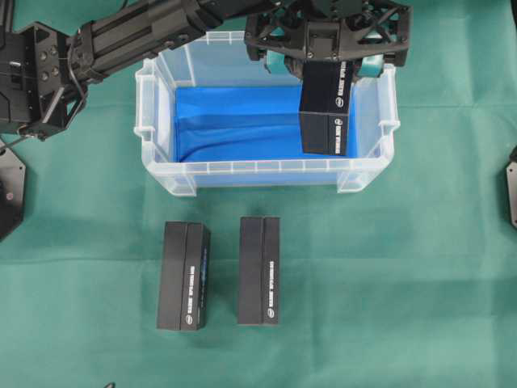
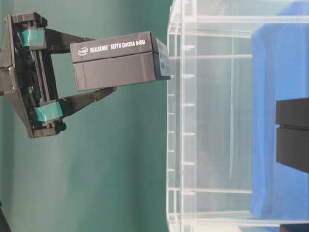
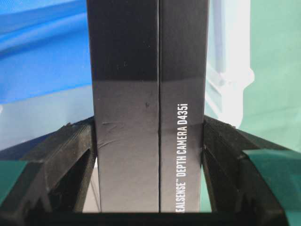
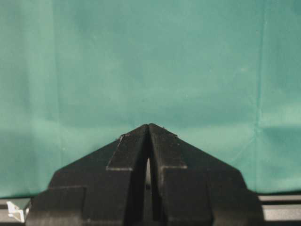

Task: Take the box out of the case with the left arm.
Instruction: 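Carry the box out of the case toward the front right, then lower the box onto the cloth right of the middle box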

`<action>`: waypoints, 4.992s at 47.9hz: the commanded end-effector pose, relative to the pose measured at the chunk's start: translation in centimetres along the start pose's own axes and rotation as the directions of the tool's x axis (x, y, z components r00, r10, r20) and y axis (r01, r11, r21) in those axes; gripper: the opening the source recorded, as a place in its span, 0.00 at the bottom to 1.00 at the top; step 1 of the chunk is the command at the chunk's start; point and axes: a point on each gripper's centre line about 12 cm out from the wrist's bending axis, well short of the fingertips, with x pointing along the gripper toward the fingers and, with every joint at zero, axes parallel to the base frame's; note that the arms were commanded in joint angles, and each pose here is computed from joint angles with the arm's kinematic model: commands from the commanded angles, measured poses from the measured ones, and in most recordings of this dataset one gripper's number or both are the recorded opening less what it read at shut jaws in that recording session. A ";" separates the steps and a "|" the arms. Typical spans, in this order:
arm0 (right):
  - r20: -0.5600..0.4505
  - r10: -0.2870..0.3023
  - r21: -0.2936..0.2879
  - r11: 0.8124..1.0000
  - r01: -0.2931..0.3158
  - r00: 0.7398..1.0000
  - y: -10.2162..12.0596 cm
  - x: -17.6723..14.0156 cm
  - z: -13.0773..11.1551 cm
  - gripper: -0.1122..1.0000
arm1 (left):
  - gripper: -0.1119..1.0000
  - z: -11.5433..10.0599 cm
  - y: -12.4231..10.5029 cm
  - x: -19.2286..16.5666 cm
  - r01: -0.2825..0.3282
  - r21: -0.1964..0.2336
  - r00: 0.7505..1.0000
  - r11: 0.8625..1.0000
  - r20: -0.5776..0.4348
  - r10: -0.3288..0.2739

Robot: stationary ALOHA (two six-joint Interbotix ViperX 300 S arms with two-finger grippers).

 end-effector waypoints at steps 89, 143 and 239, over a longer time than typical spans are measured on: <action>0.028 0.007 0.000 1.000 -0.007 1.000 0.1 -0.8 0.7 0.16 | 0.64 -18.7 -2.2 -3.8 0.085 -0.026 0.993 0.996 -0.077 -0.087; 0.021 0.004 0.002 1.000 -0.004 1.000 0.1 -0.7 0.6 0.16 | 0.64 -20.9 0.6 6.4 0.043 -0.082 0.999 0.996 -0.023 -0.045; 0.018 0.003 0.002 1.000 -0.003 1.000 0.1 -0.6 0.7 0.16 | 0.92 -21.3 0.7 9.1 0.162 -0.063 0.987 0.985 0.003 -0.162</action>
